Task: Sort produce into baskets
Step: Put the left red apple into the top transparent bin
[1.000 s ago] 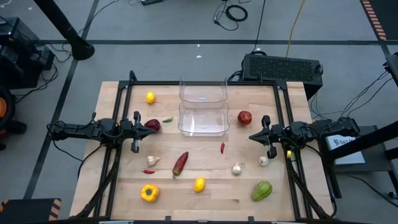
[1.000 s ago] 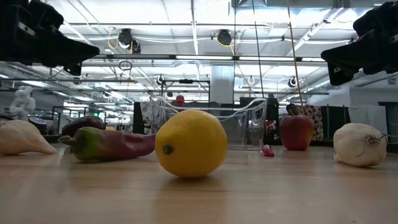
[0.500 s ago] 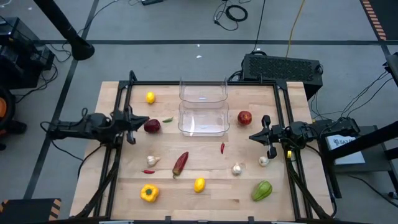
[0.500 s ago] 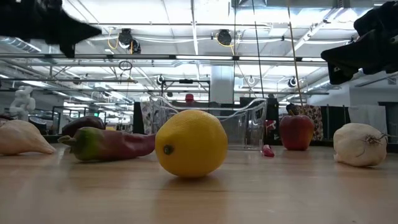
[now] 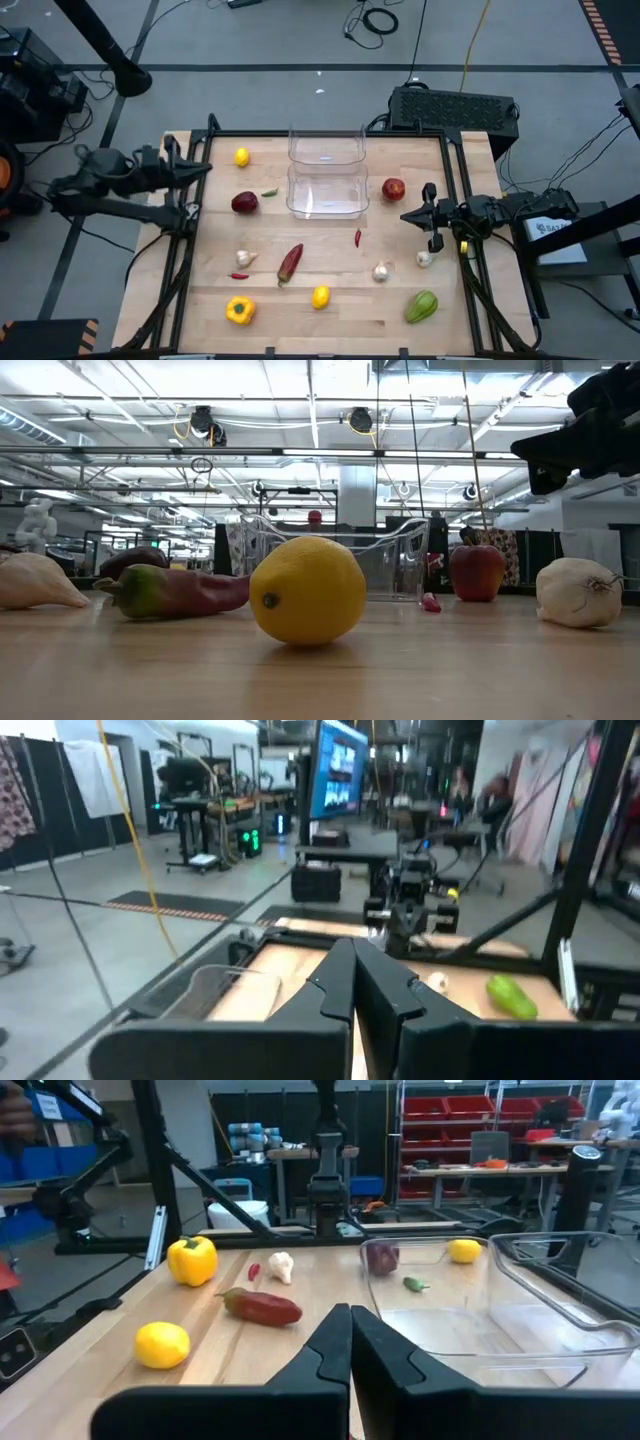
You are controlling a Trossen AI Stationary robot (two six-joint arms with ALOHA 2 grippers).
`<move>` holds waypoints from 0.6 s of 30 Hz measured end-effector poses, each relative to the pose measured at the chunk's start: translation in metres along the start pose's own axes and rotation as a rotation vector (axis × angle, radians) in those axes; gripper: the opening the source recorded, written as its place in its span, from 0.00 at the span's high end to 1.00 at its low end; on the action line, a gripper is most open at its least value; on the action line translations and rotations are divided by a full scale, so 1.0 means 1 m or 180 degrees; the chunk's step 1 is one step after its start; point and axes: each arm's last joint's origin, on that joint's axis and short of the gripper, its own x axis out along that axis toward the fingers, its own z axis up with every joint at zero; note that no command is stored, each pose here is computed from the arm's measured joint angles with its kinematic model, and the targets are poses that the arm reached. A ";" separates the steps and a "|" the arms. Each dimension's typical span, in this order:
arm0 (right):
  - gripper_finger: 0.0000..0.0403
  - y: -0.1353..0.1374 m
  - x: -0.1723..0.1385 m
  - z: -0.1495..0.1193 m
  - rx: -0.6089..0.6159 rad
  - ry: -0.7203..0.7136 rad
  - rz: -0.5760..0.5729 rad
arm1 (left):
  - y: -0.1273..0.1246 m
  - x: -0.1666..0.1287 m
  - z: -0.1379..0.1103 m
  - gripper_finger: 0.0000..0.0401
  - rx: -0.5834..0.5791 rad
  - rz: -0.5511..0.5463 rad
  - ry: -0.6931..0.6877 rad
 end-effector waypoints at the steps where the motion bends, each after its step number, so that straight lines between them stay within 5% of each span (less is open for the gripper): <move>1: 1.00 0.000 0.000 0.000 0.0000 0.0001 0.0004 | 0.000 0.001 0.007 0.98 0.0042 0.0000 0.0054; 7: 1.00 0.000 0.000 0.001 0.0014 -0.0028 0.0006 | -0.004 0.013 0.025 0.98 0.0536 0.0000 0.0134; 12: 1.00 0.000 0.000 0.001 0.0238 -0.0028 0.0014 | -0.008 0.030 0.002 0.98 0.0508 -0.0002 0.0488; 18: 1.00 0.000 0.000 0.001 0.1137 -0.0043 -0.0031 | -0.015 0.052 -0.037 0.98 0.0606 -0.0015 0.0887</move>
